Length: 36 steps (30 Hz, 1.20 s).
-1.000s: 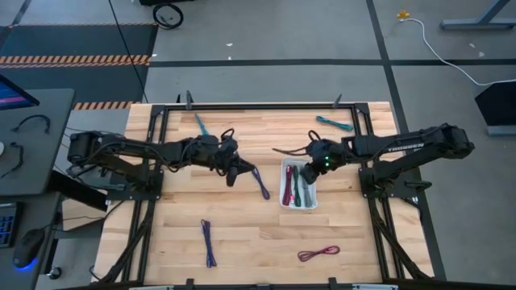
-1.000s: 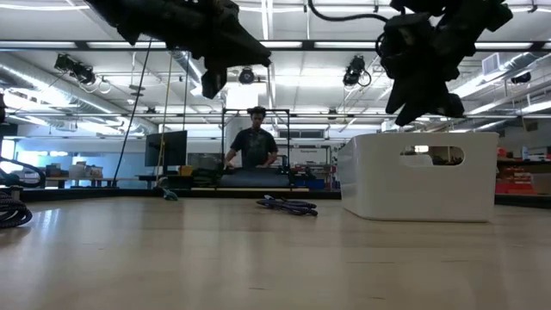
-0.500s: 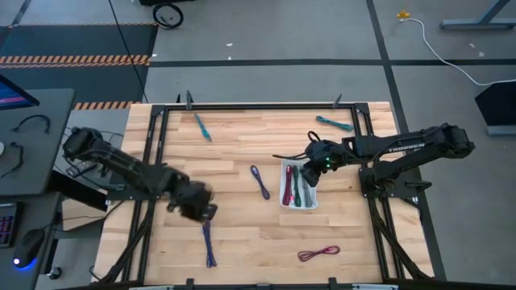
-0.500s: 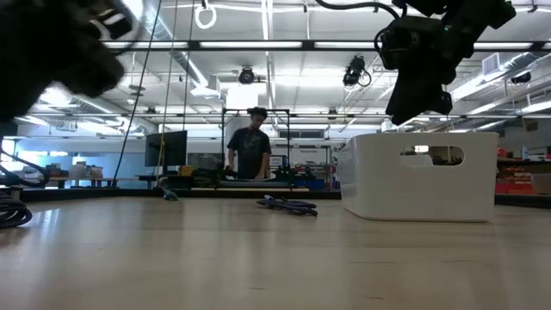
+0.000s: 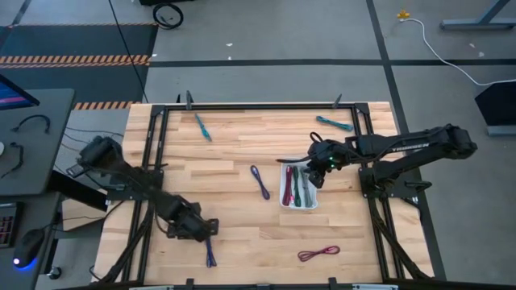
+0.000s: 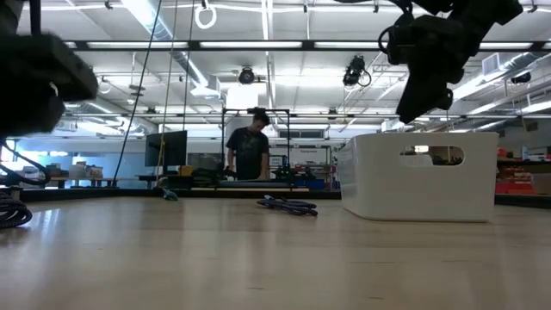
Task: Pick and place USB-C Cables
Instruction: Put the bottom violet charger cable into the white bin
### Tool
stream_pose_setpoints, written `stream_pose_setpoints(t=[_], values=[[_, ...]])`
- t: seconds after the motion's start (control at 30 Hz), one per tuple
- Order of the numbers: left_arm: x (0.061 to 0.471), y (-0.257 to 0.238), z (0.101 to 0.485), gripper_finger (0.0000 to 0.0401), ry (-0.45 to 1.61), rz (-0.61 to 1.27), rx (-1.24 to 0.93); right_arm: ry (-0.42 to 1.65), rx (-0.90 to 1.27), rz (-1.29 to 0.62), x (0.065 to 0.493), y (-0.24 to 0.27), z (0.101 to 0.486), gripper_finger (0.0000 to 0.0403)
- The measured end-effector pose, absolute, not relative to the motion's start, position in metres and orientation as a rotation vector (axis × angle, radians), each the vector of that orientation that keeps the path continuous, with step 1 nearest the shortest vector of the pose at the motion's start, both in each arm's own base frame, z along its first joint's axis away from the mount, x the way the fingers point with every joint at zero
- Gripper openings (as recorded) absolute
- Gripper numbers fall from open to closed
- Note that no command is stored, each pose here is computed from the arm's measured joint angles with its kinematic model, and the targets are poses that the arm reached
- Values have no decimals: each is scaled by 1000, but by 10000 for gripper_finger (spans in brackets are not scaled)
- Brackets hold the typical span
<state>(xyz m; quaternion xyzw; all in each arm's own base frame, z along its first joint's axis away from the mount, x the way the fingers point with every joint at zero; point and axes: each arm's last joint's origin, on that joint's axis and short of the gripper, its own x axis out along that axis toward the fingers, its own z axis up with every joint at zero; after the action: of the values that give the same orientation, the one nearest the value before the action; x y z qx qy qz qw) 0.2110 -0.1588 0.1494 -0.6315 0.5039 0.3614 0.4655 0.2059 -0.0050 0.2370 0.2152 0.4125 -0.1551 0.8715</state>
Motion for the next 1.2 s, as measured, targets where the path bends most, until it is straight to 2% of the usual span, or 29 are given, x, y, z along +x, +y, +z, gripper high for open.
stream_pose_setpoints(t=[0.1, 0.23, 0.33, 0.47, 0.5, 0.8, 1.2], values=[[220, -159, 134, 247, 1215, 919, -1546, 870, 449, -326, 196, -5, 242, 136], [231, -154, 123, 201, 1213, 938, -1548, 869, 453, -327, 178, -5, 251, 136], [236, -145, 121, 142, 1175, 937, -1519, 840, 469, -330, 166, -5, 258, 136], [248, -122, 122, 39, 1017, 937, -1425, 765, 481, -347, 151, -5, 269, 136], [251, -116, 122, 25, 989, 928, -1400, 745, 481, -345, 148, -5, 271, 136], [282, -45, 139, 18, 836, 730, -1224, 640, 489, -339, 131, -6, 283, 136], [294, 0, 221, 17, 393, 330, -944, 527, 567, -327, 147, -6, 290, 136]])
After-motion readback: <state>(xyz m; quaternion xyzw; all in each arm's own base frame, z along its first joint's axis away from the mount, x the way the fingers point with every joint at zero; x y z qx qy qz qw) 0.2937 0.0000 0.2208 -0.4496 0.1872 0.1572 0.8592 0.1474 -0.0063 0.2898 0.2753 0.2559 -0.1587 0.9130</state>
